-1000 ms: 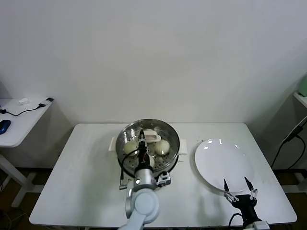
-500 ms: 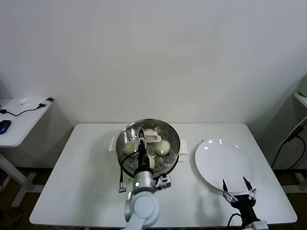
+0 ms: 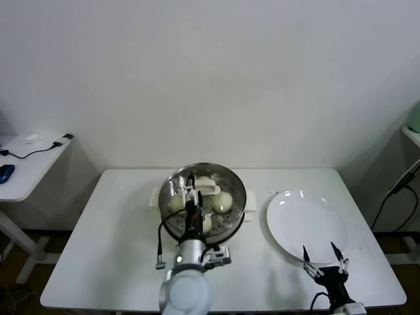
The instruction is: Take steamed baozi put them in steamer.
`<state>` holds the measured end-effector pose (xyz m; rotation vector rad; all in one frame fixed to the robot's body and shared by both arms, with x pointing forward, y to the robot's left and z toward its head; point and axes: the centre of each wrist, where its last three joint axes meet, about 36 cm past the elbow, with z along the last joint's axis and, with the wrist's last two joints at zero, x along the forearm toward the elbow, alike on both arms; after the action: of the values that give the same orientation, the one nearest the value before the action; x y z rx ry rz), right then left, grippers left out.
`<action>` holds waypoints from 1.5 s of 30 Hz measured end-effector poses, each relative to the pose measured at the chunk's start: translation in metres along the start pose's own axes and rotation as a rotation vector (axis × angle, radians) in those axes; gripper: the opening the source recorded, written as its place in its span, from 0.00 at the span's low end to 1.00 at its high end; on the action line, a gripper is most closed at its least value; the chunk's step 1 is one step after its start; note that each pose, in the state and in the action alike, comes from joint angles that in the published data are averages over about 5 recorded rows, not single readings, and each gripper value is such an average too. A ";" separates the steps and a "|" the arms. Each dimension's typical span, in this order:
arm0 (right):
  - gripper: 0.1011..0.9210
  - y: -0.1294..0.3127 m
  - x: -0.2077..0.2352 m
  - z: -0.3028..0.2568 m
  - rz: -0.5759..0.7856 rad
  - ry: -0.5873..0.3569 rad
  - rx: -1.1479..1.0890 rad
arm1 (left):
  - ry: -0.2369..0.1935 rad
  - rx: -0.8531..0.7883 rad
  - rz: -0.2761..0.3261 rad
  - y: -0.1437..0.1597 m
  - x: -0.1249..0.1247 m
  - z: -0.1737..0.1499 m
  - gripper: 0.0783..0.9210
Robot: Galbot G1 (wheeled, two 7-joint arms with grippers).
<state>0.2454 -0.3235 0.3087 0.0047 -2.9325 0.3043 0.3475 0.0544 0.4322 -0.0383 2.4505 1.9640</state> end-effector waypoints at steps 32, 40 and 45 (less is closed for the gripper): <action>0.88 0.007 -0.012 0.010 0.040 -0.153 -0.150 | 0.108 1.203 -0.070 -0.042 0.065 0.249 0.88; 0.88 0.007 -0.012 0.014 0.054 -0.152 -0.166 | 0.161 1.253 -0.057 -0.075 0.094 0.271 0.88; 0.88 0.007 -0.010 0.017 0.059 -0.152 -0.173 | 0.171 1.268 -0.059 -0.083 0.105 0.277 0.88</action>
<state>0.2520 -0.3197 0.2894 -0.0880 -3.1035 0.0602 0.2406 0.3047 0.2887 -0.2604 3.2039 0.1258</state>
